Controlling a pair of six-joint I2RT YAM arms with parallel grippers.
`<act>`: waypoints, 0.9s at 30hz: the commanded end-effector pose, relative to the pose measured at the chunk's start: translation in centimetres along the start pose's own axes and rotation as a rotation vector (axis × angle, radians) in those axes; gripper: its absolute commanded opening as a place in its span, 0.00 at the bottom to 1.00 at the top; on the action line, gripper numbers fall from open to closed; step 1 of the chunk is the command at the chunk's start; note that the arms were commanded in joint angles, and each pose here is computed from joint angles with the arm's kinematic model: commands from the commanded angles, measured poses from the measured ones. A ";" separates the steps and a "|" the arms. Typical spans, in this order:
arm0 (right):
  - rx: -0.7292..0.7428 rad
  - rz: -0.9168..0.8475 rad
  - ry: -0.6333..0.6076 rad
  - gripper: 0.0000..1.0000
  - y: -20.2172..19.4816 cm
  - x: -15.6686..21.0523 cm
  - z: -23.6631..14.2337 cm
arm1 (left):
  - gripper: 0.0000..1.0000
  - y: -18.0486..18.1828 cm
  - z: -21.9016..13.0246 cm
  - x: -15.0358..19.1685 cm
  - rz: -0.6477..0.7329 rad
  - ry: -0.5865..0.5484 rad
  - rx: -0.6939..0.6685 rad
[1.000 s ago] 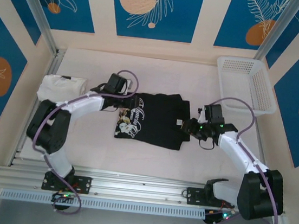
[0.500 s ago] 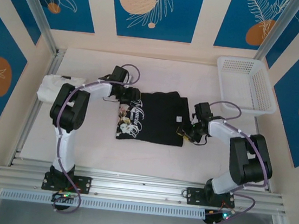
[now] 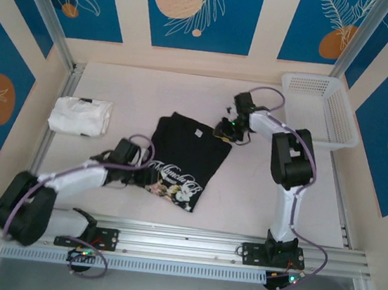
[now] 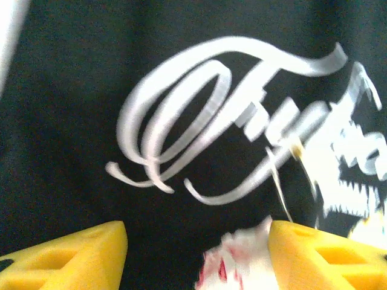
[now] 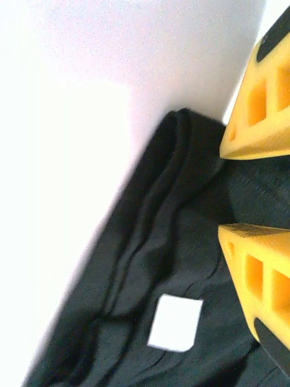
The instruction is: Fold the inside-out t-shirt
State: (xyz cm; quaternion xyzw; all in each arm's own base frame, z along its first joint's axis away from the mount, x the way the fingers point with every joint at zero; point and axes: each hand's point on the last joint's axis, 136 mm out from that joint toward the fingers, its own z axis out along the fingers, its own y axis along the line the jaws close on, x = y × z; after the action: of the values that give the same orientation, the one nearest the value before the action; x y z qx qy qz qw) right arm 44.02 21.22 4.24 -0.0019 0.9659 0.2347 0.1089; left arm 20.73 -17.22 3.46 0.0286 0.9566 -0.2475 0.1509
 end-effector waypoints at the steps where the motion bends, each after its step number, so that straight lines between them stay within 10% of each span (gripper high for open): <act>1: 0.007 -0.226 0.020 0.37 4.9 -0.8 -0.4 | 0.64 -2.1 -1.3 3.5 -0.039 0.032 0.092; 10: 0.074 -0.139 -0.045 0.48 2.0 0.6 -3.5 | 0.81 -3.2 -8.4 -5.7 0.076 -0.340 0.039; 18: -0.021 0.110 -0.054 0.76 -1.1 3.4 -4.5 | 0.83 1.2 -4.3 -17.9 -0.037 -0.313 -0.088; 27: -0.003 0.127 0.010 0.76 -0.5 3.0 -0.3 | 0.83 3.8 1.4 -21.7 -0.074 -0.181 -0.088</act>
State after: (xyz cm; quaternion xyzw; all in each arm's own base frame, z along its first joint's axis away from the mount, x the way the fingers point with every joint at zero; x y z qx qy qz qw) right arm 40.19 19.38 3.21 0.0498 0.9709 0.2158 0.0907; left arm 41.52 -13.50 6.74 -0.0578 0.9506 -0.1987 0.2313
